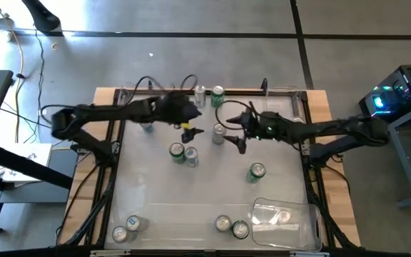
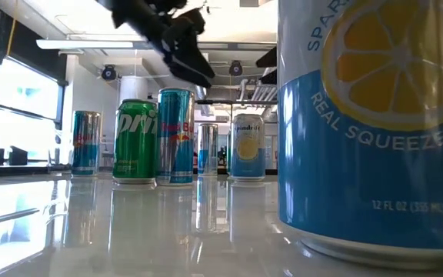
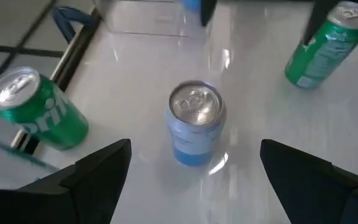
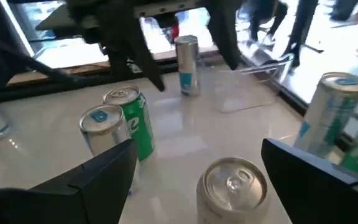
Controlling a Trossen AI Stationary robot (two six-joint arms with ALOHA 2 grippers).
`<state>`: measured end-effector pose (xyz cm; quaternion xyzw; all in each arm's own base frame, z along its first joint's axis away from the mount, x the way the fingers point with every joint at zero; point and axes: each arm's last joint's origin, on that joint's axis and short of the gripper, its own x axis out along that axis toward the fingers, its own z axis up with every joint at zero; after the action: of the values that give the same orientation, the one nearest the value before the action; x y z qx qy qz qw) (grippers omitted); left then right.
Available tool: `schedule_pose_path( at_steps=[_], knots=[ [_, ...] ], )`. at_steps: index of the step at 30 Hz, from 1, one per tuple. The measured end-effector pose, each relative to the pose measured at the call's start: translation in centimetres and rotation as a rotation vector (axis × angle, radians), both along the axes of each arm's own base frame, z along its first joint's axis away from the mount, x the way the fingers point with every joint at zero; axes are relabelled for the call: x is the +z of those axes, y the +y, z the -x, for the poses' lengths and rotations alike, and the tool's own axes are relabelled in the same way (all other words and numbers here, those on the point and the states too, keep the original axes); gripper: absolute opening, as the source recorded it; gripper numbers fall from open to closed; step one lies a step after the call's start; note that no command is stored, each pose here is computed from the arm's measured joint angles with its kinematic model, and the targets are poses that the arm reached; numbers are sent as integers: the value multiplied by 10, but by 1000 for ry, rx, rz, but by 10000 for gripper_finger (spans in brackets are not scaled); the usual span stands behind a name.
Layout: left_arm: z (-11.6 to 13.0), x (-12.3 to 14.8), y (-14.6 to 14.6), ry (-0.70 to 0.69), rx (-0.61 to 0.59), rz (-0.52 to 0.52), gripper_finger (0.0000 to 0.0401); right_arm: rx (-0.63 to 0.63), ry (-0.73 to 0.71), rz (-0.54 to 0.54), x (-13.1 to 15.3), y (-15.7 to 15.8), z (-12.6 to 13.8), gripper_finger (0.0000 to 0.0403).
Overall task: Sort soda cans
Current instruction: Put the top blue white can into the top right transparent bin
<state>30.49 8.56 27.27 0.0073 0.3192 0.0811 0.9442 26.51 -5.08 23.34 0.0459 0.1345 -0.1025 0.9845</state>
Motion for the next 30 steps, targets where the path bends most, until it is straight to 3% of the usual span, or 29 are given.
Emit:
schedule_pose_path(
  at_steps=[6, 10, 17, 20, 30],
  knots=[
    [29, -10, -11, -214, 71, -11, 353, 50, 144, 59, 9, -26, -24, 342],
    [37, -17, -10, -259, 102, 1, 353, 114, 282, 96, 26, -43, -40, 342],
    [40, -22, -7, -254, 122, 15, 353, 300, 576, -22, 31, -64, -68, 342],
    [40, -22, -7, -254, 123, 16, 353, 352, 671, -16, 26, -68, -80, 342],
    [40, -23, -8, -249, 125, 23, 353, 337, 823, 53, 1, -67, -103, 342]
  ],
)
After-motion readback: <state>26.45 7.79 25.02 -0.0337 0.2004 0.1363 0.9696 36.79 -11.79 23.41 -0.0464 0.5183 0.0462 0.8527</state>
